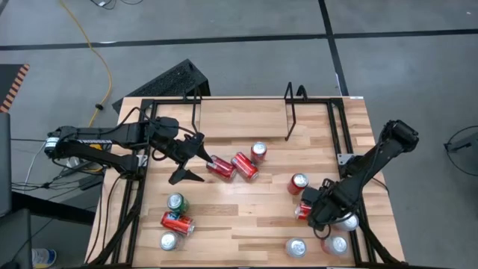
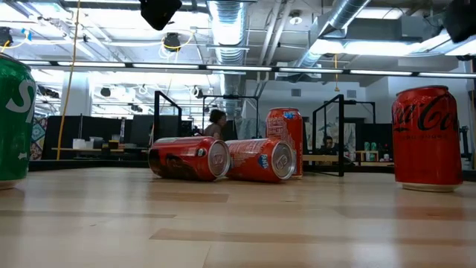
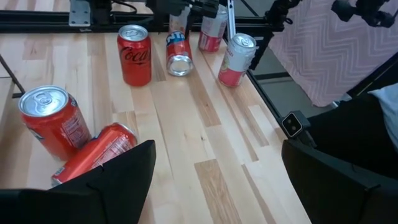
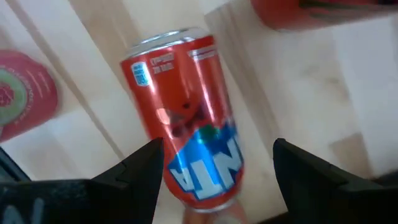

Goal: Place canned beverage on shelf
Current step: Put the red soda can on the shelf

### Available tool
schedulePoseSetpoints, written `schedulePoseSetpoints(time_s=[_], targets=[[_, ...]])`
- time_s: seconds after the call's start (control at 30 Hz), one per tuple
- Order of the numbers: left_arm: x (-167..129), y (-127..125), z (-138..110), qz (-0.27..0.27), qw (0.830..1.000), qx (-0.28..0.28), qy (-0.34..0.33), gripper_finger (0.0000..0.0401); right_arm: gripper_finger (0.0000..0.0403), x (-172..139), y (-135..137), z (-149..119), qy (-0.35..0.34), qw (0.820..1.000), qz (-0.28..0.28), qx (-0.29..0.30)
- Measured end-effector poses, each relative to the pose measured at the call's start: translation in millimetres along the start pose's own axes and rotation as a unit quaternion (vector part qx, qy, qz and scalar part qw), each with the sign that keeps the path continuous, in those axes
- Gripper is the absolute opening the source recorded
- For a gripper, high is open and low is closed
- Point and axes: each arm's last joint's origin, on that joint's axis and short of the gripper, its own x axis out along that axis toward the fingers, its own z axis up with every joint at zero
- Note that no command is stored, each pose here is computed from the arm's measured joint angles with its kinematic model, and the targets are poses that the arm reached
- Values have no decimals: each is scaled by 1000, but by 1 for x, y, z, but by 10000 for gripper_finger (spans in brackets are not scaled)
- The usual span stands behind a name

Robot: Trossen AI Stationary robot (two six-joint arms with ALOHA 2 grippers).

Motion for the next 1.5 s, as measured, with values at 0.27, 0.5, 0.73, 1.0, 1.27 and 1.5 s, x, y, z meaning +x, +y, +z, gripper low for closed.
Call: schedulePoseSetpoints(time_s=[0.27,0.5,0.73,1.0,1.27,1.5], targets=[[0,0,0,0,1000,0,0,334,289,4,1,0,3,1000,11,-9],[0,0,0,0,1000,0,0,334,349,5,0,0,3,1000,13,-11],[0,0,0,0,1000,0,0,334,358,23,-3,-3,21,999,30,-9],[0,0,0,0,1000,0,1,334,331,39,-13,-6,52,998,21,12],[0,0,0,1,1000,-5,1,334,278,40,-16,-1,58,997,22,35],[0,1,0,8,1000,-9,0,334,246,24,-4,5,27,998,41,26]])
